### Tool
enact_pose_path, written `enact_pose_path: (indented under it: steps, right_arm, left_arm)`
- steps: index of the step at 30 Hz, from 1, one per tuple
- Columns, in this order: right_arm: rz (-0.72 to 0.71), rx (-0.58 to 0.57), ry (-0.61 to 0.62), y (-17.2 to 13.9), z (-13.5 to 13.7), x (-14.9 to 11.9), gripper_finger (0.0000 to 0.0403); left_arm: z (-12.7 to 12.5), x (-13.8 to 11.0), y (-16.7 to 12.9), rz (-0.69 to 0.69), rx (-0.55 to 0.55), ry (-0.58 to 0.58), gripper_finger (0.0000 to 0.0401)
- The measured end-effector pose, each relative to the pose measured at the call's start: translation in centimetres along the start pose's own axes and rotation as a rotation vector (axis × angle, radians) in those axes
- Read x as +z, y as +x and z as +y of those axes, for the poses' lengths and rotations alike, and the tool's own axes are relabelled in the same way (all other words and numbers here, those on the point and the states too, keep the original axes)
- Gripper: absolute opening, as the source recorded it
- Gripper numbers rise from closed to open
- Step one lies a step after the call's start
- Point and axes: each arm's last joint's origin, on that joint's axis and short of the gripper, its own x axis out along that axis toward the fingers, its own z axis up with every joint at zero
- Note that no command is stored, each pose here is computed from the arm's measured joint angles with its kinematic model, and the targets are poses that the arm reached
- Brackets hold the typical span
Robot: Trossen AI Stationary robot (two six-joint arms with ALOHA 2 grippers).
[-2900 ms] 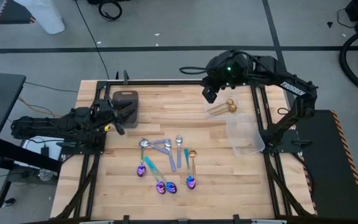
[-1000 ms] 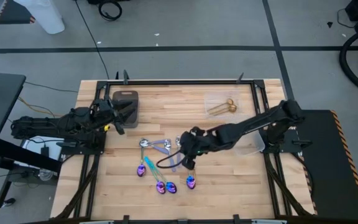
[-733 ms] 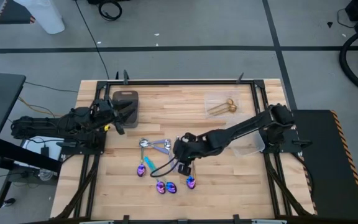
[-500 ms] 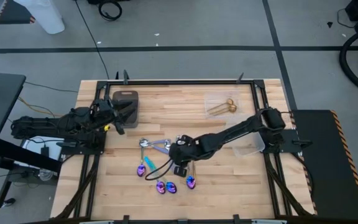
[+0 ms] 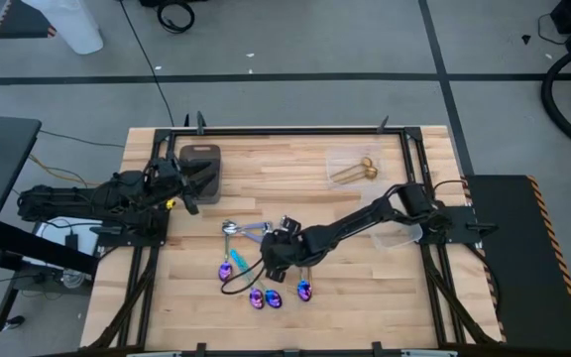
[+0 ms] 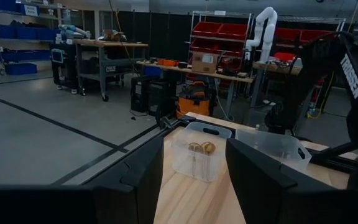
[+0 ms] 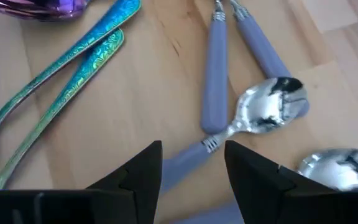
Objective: Sort silverware by color (type)
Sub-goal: Put the purple spoon into the bottom transparent bin
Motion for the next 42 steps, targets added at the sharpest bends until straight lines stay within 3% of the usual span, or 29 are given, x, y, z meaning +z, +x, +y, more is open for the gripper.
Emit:
enact_pose_path:
  steps: [26,42]
  right_arm:
    - [0.106,-0.056,0.073,1.1,-0.3,-2.0,0.0159]
    - [0.178,-0.017,0.094,1.3,-0.7,-2.1,0.0056]
  left_arm:
    - [0.0,0.0,0.0,0.003,0.001,0.002,0.0183]
    - [0.0,0.0,0.0,0.005,0.000,0.003,0.0183]
